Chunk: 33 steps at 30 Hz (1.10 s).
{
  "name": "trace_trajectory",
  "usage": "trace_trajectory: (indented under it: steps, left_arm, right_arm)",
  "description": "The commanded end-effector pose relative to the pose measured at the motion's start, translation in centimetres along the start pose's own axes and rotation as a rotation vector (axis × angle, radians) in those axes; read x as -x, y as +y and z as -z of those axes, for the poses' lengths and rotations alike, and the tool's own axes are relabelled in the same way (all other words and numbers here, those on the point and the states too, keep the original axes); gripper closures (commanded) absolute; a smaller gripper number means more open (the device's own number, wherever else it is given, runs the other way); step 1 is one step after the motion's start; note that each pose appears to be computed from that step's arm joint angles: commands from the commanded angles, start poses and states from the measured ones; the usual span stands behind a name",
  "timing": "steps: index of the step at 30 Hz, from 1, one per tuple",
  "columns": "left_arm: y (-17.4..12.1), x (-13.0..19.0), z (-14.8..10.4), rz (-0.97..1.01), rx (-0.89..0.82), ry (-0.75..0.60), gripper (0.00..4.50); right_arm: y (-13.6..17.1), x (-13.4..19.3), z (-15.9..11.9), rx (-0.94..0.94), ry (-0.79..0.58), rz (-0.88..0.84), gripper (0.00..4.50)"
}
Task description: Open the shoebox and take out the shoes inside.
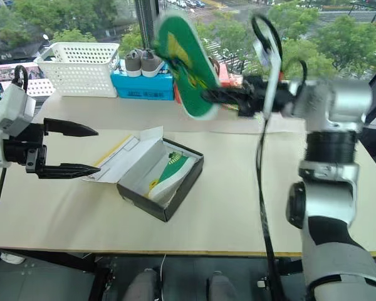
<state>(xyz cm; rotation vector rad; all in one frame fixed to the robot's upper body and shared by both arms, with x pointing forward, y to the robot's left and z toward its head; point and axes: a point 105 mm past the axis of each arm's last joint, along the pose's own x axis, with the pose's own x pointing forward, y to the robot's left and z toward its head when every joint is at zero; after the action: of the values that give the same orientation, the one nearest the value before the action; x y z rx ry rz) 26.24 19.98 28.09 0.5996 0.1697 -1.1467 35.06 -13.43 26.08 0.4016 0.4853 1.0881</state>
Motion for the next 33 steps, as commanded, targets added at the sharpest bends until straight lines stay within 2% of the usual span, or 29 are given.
trace_trajectory:
  steps: [1, 4, 9, 11, 13, 20, 23, 25, 28, 31, 33]
  left_arm:
    - [0.2, -0.2, -0.5, -0.002, -0.043, -0.005, 0.00]
    - [0.3, -0.5, 0.0, 0.000, -0.050, 0.007, 0.00]
    - [0.5, -0.7, 0.2, 0.003, -0.055, 0.013, 0.00]
    - [0.6, -0.8, 0.2, 0.003, -0.058, 0.009, 0.00]
    - [0.6, -0.9, 0.2, 0.003, -0.058, 0.006, 0.00]
    - [0.5, -0.9, 0.2, -0.004, -0.055, 0.002, 0.00]
    - [0.5, -0.8, 0.3, -0.009, -0.055, 0.005, 0.00]
    - [0.6, -0.7, 0.3, -0.014, -0.054, 0.009, 0.00]
    - [0.7, -0.3, 0.4, -0.025, -0.050, 0.023, 0.00]
    - [0.7, 0.4, 0.9, -0.042, -0.026, 0.053, 0.00]
    - [0.8, 0.7, 1.2, -0.050, -0.015, 0.061, 0.00]
  right_arm:
    - [-0.6, 1.4, 2.3, -0.050, 0.013, 0.045, 3.93]
    - [-3.8, 2.0, 6.4, -0.112, 0.093, 0.177, 3.93]
    - [-6.6, 3.1, 7.4, -0.170, 0.090, 0.296, 3.93]
    - [-8.4, 4.0, 7.8, -0.180, 0.095, 0.382, 2.95]
    - [-9.8, 4.9, 7.9, -0.166, 0.101, 0.452, 2.54]
    - [-12.3, 7.3, 6.3, -0.094, 0.079, 0.586, 0.07]
    - [-12.5, 8.1, 4.6, -0.006, 0.062, 0.622, 0.02]
    - [-12.3, 8.7, 2.5, 0.180, 0.106, 0.667, 0.02]
    - [-10.2, 7.8, -0.1, 0.443, 0.211, 0.621, 0.02]
    - [-5.1, 2.8, -2.5, 0.952, 0.345, 0.424, 0.02]
    - [-1.1, -0.8, -2.8, 1.161, 0.325, 0.232, 0.02]
